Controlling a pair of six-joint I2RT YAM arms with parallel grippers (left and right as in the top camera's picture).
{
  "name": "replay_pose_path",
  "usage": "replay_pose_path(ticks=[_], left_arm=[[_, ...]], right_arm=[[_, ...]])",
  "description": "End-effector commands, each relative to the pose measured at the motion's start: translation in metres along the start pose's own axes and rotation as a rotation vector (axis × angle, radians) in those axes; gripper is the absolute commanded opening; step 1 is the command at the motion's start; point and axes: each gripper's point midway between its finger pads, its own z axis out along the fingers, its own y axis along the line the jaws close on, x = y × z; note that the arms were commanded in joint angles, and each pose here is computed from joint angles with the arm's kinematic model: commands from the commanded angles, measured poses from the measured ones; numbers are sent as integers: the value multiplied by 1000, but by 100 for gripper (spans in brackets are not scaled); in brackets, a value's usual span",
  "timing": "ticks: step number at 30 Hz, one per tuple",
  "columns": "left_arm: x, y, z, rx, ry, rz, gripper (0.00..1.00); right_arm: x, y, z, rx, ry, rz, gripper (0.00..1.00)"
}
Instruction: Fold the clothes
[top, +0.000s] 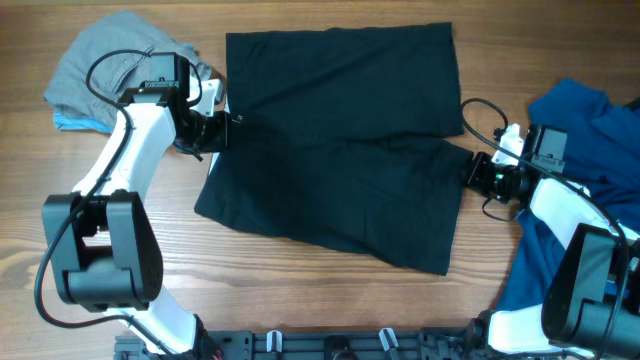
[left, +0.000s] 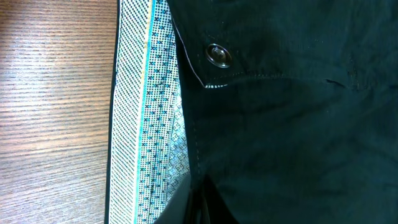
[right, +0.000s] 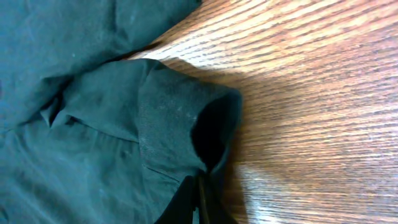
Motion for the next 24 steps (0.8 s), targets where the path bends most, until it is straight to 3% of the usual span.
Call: replay_pose_path(ticks=[1,11,16,22,23,24], left_arm=[[-2,4,-1,-14,-4,-6,4],[-8,16,-5,-25,-34,-44,4],[-17,31,-9,-36,-75,-95,4],[-25,30,-9,-35,-107,-82,4],[-25,30,-9,-35,-107,-82,5],[-25,30,-9,-35,-106,-82,25]], right_arm=[[-2,9,0,-56,-2,-8,5],[-55,50,-36,-135,-51,51,4],[-78,32,-37,-29,-153,100,4],[-92,25,-17,-45,-188,73,4],[-94,24,-13,-51,-191,70,4],[-94,25,-9,-63,-188,65,22]])
